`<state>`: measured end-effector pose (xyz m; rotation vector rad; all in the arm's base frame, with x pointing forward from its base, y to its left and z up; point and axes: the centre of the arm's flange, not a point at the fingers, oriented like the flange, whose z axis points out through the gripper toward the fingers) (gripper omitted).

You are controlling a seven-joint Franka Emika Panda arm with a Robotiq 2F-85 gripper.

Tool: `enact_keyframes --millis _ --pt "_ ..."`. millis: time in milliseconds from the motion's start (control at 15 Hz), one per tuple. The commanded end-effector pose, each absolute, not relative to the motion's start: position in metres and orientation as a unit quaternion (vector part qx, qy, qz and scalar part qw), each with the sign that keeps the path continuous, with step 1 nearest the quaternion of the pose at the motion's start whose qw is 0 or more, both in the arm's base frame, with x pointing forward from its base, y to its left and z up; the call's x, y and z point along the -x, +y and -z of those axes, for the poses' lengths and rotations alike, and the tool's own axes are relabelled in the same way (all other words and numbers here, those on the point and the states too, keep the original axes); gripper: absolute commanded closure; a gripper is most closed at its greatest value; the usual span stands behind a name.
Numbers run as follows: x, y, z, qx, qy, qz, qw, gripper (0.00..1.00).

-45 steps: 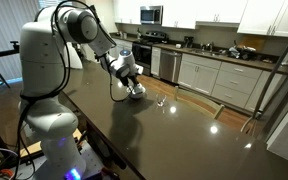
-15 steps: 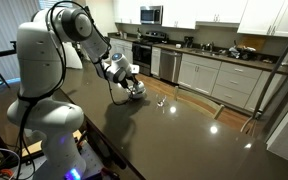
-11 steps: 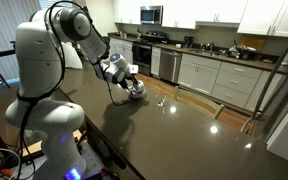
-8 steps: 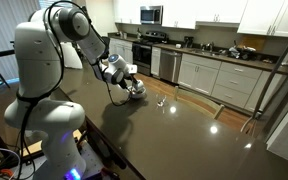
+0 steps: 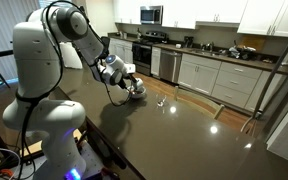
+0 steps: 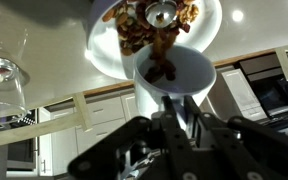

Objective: Slide the white mug to the right, pour the contents in the white mug into the bowl

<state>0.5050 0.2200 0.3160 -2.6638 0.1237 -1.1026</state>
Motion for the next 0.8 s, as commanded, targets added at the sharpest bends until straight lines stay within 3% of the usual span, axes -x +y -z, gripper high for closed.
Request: enact_keyframes --millis 0,600,667,733 --pt "-0.498 0.22 -0.326 0.904 0.033 0.408 0.124 0.93" --pt "-0.513 0.216 -0.345 0.899 0.036 0.42 0.118 0.93" --pt "-0.519 0.218 -0.347 0.901 0.037 0.416 0.119 0.85" --pt "-0.518 0.218 -0.345 0.901 0.036 0.415 0.118 0.85"
